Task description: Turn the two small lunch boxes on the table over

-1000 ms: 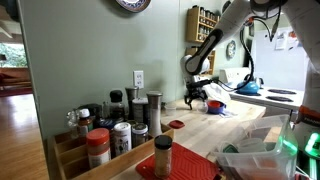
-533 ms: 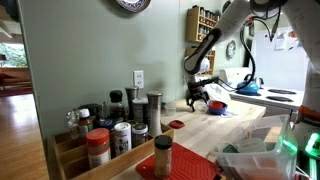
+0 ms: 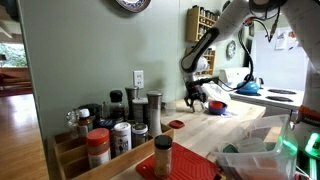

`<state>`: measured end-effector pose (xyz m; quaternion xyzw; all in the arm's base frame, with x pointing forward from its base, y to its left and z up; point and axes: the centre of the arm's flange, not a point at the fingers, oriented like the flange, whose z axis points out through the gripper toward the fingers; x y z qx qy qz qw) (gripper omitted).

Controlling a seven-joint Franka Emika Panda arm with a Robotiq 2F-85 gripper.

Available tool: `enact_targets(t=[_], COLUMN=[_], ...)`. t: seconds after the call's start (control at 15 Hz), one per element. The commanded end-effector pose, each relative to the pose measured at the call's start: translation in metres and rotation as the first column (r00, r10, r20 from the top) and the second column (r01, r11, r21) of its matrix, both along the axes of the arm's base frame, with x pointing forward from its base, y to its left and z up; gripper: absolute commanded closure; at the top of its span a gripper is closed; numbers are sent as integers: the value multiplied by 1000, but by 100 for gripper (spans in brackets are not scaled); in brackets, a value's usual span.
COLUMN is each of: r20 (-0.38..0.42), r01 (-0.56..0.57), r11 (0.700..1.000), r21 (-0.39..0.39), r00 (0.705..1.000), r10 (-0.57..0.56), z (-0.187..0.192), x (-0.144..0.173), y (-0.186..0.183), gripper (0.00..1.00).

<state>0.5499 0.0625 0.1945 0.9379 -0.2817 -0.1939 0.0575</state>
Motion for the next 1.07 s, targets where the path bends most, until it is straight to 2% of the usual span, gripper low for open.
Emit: enact_targets(t=[0.0, 0.13, 0.27, 0.47, 0.6, 0.8, 0.93, 1.0], r20=[-19, -4, 22, 62, 114, 220, 281, 304], r01=[18, 30, 46, 82, 89, 54, 10, 19], r11=[996, 982, 955, 896, 849, 820, 826, 836], r21=[-82, -185, -294, -437, -521, -570, -563, -548], r00=[1000, 999, 999, 996, 993, 972, 942, 936], r10=[-20, -32, -41, -61, -34, 89, 181, 178], z=[13, 24, 32, 32, 24, 16, 10, 10], x=[4, 5, 5, 5, 2, -2, -6, -4], y=[23, 39, 56, 73, 77, 72, 67, 65], gripper=[63, 63, 63, 63, 63, 63, 63, 63])
